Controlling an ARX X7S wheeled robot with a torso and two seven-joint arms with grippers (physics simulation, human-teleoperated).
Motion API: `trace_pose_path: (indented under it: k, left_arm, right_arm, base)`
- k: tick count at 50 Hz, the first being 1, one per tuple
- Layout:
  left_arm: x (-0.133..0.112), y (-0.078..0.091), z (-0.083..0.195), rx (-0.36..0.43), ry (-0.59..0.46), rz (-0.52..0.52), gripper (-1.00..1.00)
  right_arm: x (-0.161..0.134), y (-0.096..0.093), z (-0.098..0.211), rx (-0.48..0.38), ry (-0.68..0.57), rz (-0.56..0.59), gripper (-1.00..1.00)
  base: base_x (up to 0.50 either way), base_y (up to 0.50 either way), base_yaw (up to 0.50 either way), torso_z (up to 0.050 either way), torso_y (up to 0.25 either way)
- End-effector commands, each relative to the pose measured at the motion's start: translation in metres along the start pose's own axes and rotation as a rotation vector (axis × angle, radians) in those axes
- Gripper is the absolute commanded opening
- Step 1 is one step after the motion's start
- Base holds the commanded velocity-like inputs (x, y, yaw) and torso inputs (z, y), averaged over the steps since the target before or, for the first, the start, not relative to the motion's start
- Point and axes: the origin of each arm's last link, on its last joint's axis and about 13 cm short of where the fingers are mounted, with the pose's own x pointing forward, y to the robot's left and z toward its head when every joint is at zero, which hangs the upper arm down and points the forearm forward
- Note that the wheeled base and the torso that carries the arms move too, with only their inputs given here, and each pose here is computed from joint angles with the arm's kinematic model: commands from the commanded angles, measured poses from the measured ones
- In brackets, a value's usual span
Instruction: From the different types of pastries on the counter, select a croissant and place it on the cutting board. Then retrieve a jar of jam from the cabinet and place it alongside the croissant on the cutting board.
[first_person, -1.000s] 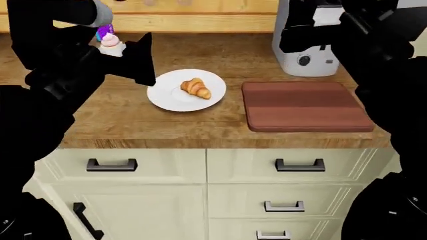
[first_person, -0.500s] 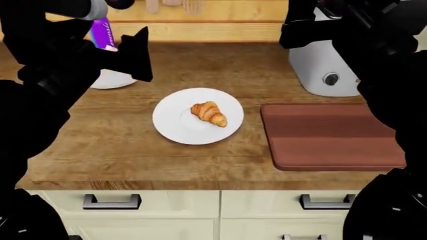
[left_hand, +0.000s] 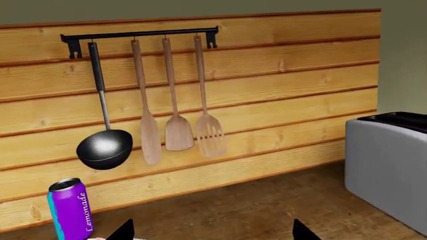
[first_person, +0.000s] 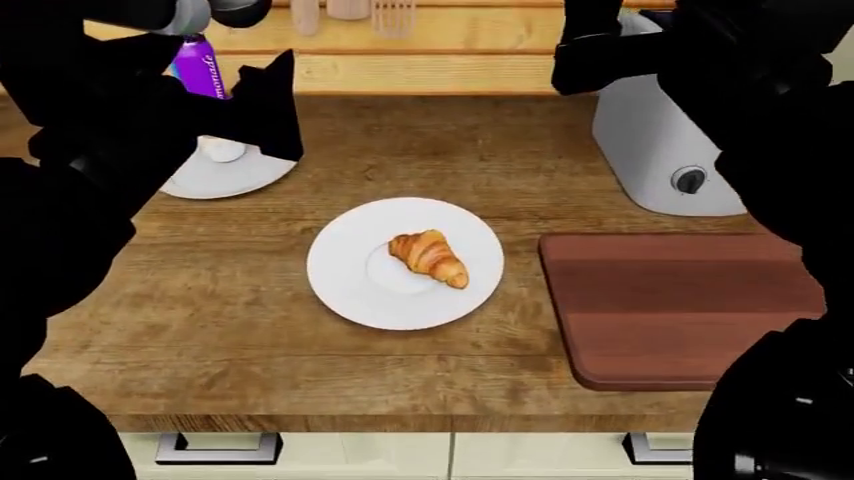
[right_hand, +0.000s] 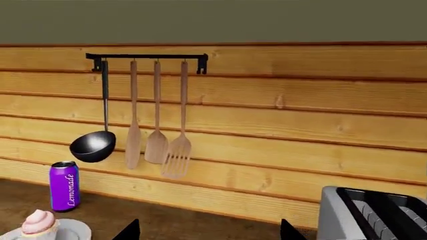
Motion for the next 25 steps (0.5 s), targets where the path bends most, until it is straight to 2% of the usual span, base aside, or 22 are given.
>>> trace_pose_path:
  k: [1, 5, 6, 10, 19, 25]
  left_arm:
    - [-0.006, 0.001, 0.014, -0.018, 0.002, -0.008, 1.0]
    - [-0.017, 0.005, 0.031, -0.051, 0.024, -0.002, 1.0]
    - [-0.022, 0.007, 0.038, -0.066, 0.031, 0.021, 1.0]
    - [-0.043, 0.011, 0.055, -0.112, 0.072, 0.011, 1.0]
    - [-0.081, 0.017, 0.072, -0.194, 0.143, 0.012, 1.0]
    - [-0.11, 0.021, 0.083, -0.229, 0.145, 0.029, 1.0]
  right_arm:
    - [0.019, 0.007, 0.026, -0.038, 0.155, 0.195, 1.0]
    - [0.044, 0.012, 0.037, -0.044, 0.245, 0.281, 1.0]
    - [0.05, 0.014, 0.037, -0.044, 0.28, 0.306, 1.0]
    - [0.07, 0.021, 0.028, -0.076, 0.371, 0.35, 1.0]
    - [0.095, 0.033, 0.001, -0.083, 0.52, 0.391, 1.0]
    - [0.103, 0.04, -0.018, -0.094, 0.595, 0.402, 1.0]
  base:
    - [0.0, 0.0, 0.0, 0.0, 0.0]
    - [0.0, 0.0, 0.0, 0.0, 0.0]
    - [0.0, 0.0, 0.0, 0.0, 0.0]
    - [0.0, 0.0, 0.0, 0.0, 0.0]
    - [0.0, 0.0, 0.0, 0.0, 0.0]
    - [0.0, 0.0, 0.0, 0.0, 0.0]
